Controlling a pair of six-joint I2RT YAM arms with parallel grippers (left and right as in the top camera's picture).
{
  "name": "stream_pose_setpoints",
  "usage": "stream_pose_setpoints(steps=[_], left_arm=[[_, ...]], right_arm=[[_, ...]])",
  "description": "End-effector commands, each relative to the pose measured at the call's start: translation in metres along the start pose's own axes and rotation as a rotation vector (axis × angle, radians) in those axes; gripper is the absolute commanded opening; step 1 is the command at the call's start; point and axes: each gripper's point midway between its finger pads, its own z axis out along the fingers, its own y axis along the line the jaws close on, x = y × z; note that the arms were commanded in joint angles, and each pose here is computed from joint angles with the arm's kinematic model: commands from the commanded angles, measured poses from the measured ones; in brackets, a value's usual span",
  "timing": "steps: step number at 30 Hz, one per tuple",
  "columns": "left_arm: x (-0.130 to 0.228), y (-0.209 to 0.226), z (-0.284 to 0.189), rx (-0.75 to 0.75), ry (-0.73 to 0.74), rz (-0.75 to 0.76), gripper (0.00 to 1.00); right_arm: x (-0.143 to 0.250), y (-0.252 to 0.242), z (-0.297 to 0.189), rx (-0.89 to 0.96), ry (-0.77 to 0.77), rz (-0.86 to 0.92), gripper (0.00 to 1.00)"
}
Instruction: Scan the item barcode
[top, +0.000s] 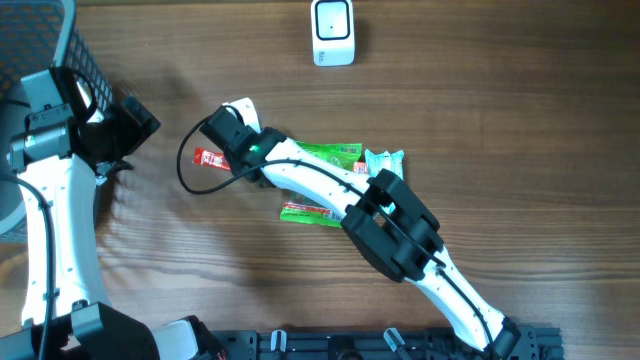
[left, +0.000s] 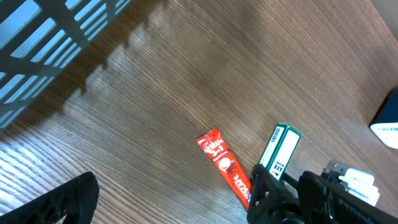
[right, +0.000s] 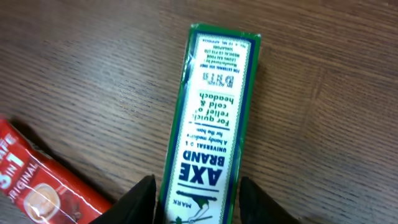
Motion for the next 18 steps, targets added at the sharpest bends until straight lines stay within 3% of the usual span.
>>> stream_pose_setpoints(steps=[1, 3, 12, 18], left_arm=[[-0.007, 0.005, -0.004, -0.017, -0.032, -0.007, 1.0], [-0.007, 0.005, -0.004, -0.017, -0.032, -0.007, 1.0], [-0.007, 0.005, -0.004, -0.017, -0.032, -0.007, 1.0], [-0.007, 0.005, -0.004, -0.017, -0.032, -0.007, 1.0]], right_arm=[[-0.005, -0.001, -0.005, 0.0, -0.017, 0.012, 0.41], [-0.009, -0.006, -0.01, 0.025, -0.028, 0.01, 0.37], [-0.01, -0.008, -0.018, 0.026, -0.016, 0.007, 0.36], [-0.024, -0.007, -0.042, -0.166, 0.049, 0.022, 0.33]])
